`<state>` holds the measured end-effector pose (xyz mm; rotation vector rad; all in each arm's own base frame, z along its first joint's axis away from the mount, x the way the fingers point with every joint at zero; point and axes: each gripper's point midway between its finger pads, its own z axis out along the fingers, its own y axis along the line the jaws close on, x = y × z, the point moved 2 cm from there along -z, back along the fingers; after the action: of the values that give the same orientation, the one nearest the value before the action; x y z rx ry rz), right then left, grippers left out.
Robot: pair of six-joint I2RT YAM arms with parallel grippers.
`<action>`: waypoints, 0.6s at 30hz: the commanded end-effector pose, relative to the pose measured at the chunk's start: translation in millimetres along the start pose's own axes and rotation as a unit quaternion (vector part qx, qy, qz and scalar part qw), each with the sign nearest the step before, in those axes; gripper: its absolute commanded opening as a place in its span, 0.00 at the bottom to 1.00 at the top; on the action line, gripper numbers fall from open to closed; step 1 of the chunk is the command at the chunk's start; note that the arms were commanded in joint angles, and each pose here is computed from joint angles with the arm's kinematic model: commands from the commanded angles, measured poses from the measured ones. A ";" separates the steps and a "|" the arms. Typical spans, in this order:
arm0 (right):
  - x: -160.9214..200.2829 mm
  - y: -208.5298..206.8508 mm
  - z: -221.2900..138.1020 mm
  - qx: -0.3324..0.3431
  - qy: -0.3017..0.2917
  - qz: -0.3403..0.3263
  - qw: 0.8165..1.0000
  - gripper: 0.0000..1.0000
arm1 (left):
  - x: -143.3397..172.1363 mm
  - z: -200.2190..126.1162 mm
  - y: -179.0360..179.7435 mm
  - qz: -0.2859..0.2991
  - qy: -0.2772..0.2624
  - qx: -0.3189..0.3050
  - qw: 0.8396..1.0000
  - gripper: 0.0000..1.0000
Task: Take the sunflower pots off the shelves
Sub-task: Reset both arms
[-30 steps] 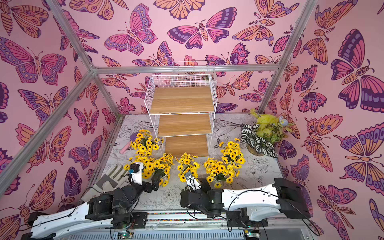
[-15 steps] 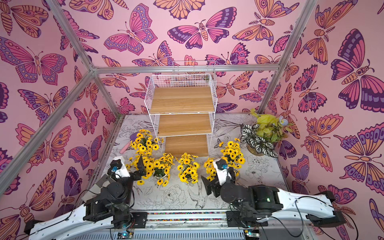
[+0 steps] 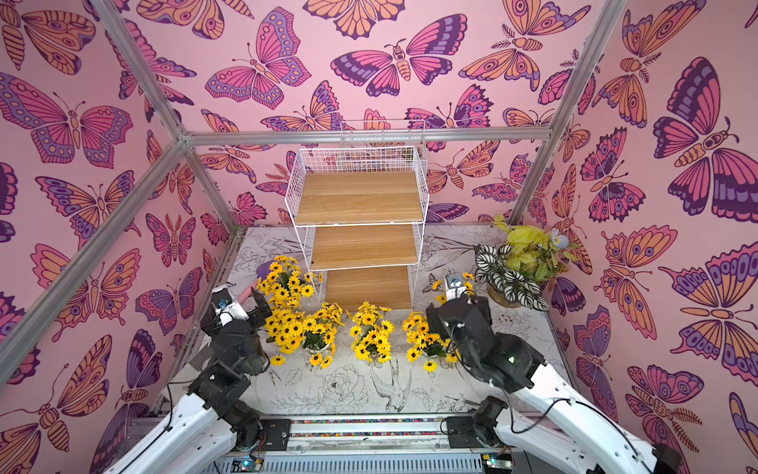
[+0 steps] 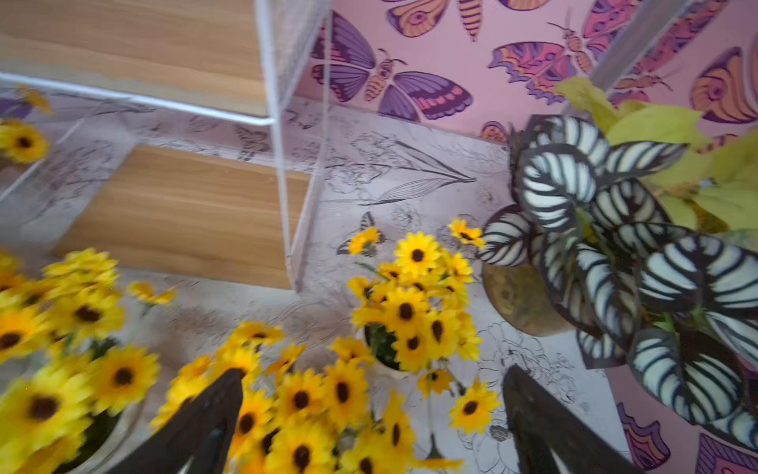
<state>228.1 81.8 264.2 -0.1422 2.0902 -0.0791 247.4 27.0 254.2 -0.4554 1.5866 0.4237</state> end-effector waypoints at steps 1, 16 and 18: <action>-12.5 -8.7 -4.7 -0.024 -0.033 0.019 0.999 0.99 | -7.5 12.9 -3.1 -0.052 -0.004 0.038 0.998 1.00; 54.8 -120.0 53.0 0.225 0.095 0.135 0.960 0.99 | 41.9 76.9 20.7 -0.037 0.087 -0.009 0.995 1.00; 66.2 -130.6 56.5 0.249 0.105 0.147 0.951 0.99 | 45.5 81.1 21.9 -0.042 0.089 -0.007 0.995 1.00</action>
<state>251.9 -45.4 196.7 0.4139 2.2395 -0.4469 293.4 87.2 193.2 -0.5994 1.7711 0.3955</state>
